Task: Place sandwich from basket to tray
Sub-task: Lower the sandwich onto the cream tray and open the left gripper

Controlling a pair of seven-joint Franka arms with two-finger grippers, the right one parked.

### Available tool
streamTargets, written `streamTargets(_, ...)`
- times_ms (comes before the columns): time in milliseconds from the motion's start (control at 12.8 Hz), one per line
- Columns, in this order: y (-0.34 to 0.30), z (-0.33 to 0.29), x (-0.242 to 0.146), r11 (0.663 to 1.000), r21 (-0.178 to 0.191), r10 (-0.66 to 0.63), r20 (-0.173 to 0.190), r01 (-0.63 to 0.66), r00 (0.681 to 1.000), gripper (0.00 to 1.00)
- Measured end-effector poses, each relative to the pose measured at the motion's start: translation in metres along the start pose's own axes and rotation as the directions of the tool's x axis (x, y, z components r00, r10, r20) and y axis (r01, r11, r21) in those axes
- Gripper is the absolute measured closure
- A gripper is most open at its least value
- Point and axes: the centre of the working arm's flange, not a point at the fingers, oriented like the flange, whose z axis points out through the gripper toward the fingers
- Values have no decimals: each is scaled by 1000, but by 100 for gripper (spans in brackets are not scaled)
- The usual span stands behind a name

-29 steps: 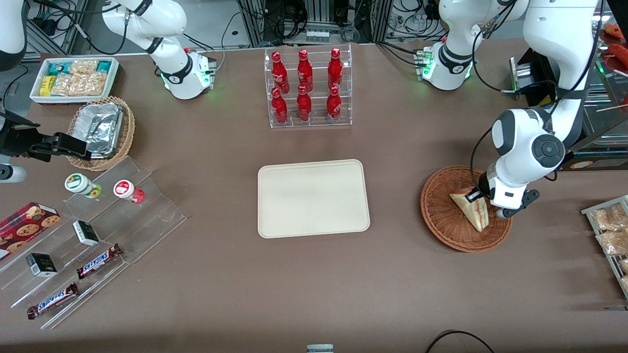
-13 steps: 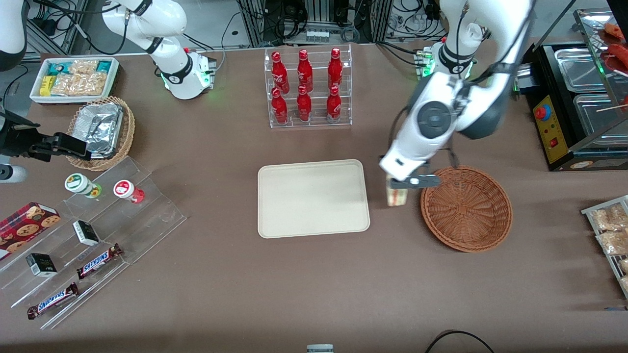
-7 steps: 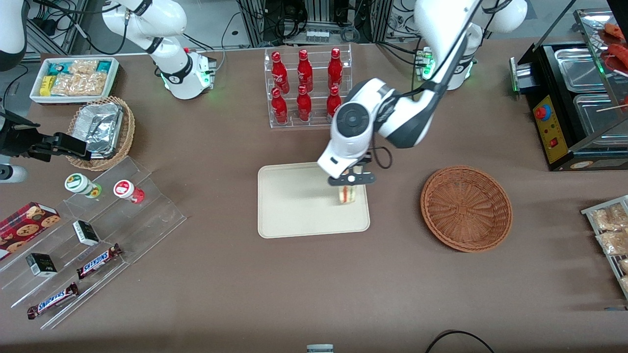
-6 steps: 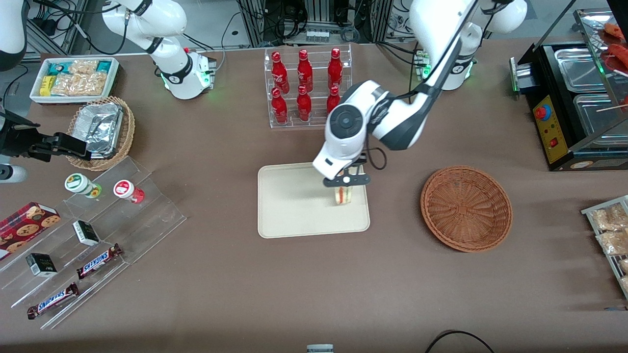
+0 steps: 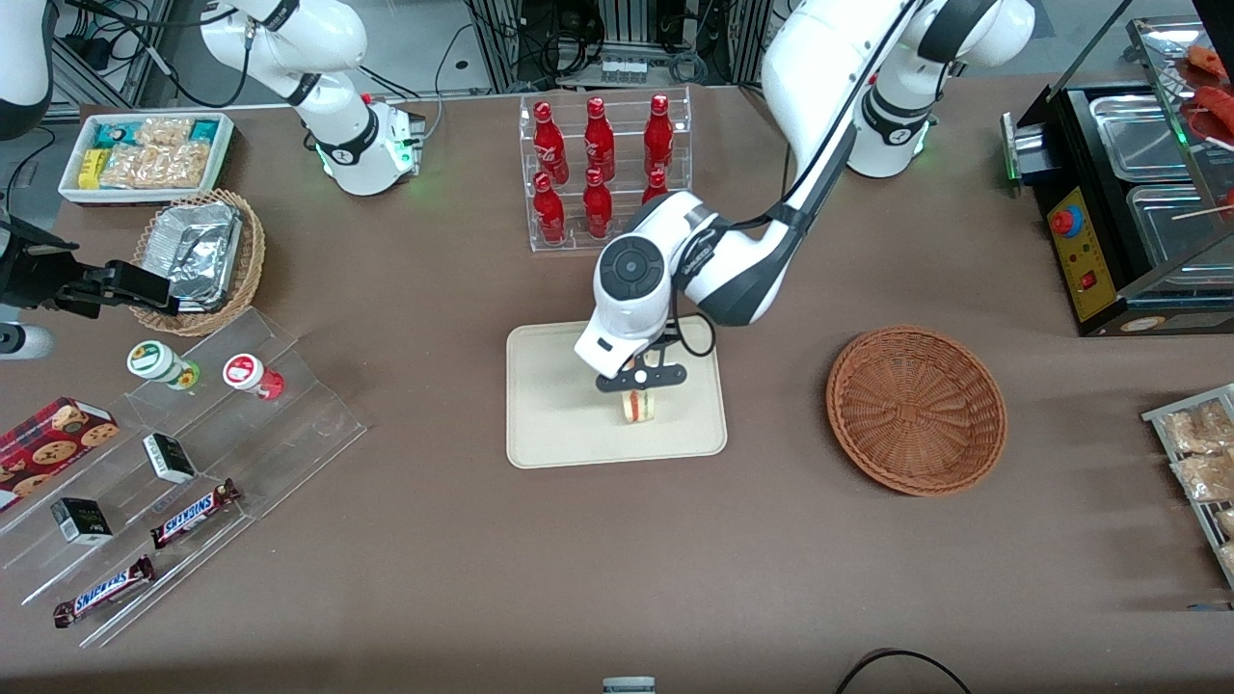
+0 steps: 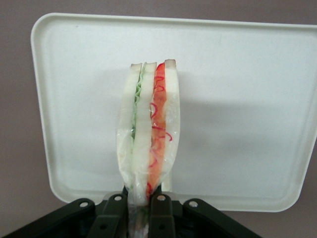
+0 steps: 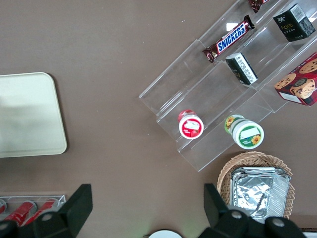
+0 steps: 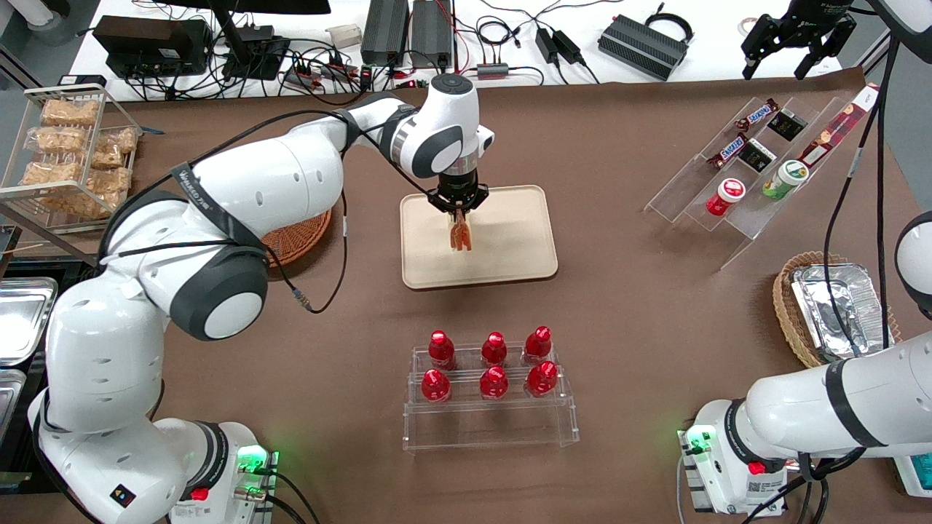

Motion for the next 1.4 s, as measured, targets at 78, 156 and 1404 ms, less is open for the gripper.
streamTargets(78,4,4,4,1000,-4,-3,-2,3,1000,85)
streamTargets(156,8,9,7,1000,-6,-8,-2,8,1000,85)
streamTargets(1404,25,41,1,998,8,-65,8,65,998,85)
